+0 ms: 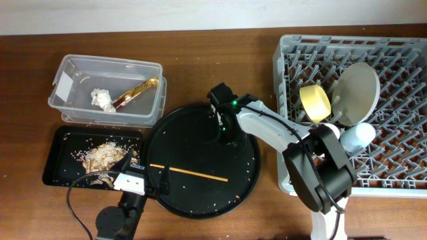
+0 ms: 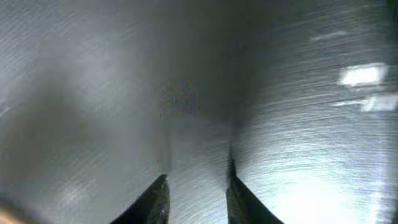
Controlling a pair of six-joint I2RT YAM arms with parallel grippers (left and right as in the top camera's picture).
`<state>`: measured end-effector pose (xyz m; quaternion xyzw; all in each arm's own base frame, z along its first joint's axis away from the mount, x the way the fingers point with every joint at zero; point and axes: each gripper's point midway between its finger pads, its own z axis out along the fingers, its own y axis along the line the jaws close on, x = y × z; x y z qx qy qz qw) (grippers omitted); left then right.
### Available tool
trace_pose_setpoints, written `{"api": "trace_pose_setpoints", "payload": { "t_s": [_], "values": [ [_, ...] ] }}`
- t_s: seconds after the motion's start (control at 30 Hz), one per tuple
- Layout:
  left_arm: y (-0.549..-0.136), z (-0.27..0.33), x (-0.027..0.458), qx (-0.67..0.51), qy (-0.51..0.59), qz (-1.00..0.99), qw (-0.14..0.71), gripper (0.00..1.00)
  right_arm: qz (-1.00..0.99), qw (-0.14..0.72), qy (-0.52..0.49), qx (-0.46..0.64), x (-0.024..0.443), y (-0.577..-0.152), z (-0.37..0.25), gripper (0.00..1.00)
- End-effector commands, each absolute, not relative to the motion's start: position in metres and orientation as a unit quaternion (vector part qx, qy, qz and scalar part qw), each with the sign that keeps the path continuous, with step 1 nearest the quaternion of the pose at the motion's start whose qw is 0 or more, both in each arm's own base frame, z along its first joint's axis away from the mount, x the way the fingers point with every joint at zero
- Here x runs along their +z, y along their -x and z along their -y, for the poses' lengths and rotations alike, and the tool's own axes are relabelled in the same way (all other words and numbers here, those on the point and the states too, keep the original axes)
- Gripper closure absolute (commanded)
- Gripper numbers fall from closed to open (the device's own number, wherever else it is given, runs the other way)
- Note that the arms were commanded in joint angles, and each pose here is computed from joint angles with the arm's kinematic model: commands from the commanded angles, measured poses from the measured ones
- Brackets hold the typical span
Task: Sort waste into correct bins and load items into the dishwasher rack
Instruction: 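Grasp the wooden chopsticks and carry them into the rack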
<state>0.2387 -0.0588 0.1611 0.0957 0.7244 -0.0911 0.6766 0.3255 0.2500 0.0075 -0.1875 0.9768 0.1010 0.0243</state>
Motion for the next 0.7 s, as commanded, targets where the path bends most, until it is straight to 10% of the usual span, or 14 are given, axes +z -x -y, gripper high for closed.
{"api": "trace_pose_setpoints", "payload": {
  "t_s": [0.0, 0.2, 0.4, 0.5, 0.67],
  "values": [
    [-0.239, 0.059, 0.159, -0.097, -0.094, -0.725, 0.676, 0.01, -0.9, 0.018, 0.398, 0.175, 0.05, -0.267, -0.301, 0.67],
    [-0.239, 0.059, 0.159, -0.096, -0.094, -0.725, 0.676, 0.01, -0.864, -0.04, 0.479, 0.149, 0.038, -0.193, -0.325, 0.63],
    [-0.239, 0.059, 0.159, -0.096, -0.094, -0.725, 0.676, 0.01, -0.878, 0.037, 0.475, 0.053, -0.003, -0.23, -0.301, 0.57],
    [-0.239, 0.059, 0.159, -0.097, -0.094, -0.725, 0.676, 0.01, -0.895, 0.023, 0.442, 0.05, -0.008, -0.23, -0.288, 0.94],
    [-0.239, 0.059, 0.159, -0.097, -0.094, -0.725, 0.676, 0.01, -0.931, 0.021, 0.362, 0.05, 0.016, -0.261, -0.268, 0.96]
  ]
}}
